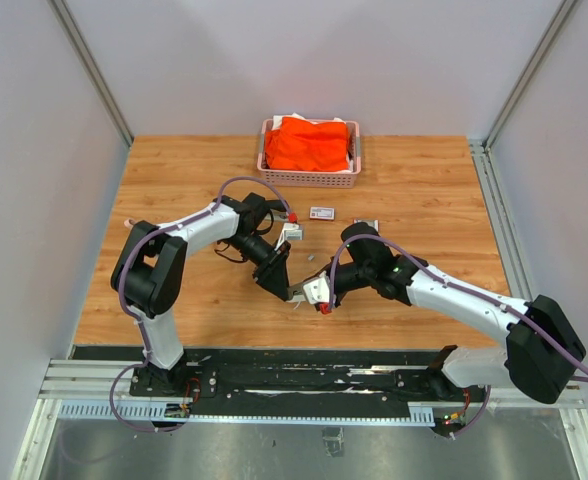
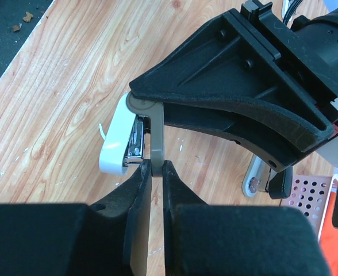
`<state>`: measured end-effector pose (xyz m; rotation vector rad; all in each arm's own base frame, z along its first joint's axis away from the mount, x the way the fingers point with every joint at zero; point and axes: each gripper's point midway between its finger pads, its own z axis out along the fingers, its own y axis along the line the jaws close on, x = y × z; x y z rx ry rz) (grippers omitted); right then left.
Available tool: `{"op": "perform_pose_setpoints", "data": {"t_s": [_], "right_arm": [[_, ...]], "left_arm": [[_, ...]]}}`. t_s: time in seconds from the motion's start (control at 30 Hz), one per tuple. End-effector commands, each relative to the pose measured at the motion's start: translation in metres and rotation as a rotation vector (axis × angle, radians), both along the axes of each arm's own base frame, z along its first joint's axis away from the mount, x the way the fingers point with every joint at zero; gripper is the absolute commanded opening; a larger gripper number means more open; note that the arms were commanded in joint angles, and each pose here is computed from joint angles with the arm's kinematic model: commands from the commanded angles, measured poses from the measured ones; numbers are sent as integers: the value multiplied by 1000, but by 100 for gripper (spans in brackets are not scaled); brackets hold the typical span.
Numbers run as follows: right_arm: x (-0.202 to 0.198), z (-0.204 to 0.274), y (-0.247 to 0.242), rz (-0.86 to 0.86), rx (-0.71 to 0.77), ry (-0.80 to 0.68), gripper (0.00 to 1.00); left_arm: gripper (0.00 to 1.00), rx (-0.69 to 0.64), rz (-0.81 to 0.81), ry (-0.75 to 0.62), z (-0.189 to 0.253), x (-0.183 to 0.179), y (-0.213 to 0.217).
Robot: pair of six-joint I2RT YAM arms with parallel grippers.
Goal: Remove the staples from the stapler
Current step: Unload the staple at the center of the board.
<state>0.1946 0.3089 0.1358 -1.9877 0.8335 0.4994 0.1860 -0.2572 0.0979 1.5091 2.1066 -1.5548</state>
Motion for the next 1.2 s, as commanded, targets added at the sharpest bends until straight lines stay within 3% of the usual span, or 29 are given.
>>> {"op": "perform_pose_setpoints", "data": {"t_s": [0.0, 0.17, 0.4, 0.6, 0.77, 0.97, 1.17], "right_arm": [[-10, -3, 7, 27, -8, 21, 1], [-8, -2, 5, 4, -20, 33, 1], [-4, 5, 2, -47, -14, 66, 1], [4, 14, -2, -120, 15, 160, 1], [13, 25, -3, -199, 41, 289, 1], [22, 33, -6, -269, 73, 416, 1], [28, 44, -9, -322, 107, 529, 1]], "left_arm": [[32, -34, -20, 21, 4, -6, -4], [62, -28, -37, -33, 11, -2, -2], [93, -33, 0, -182, 32, 20, 12], [100, -53, 124, -325, 66, 59, 38], [98, -14, 222, -465, 83, 85, 58], [98, 17, 422, -764, 100, 126, 71], [98, 23, 568, -1029, 131, 141, 92]]}}
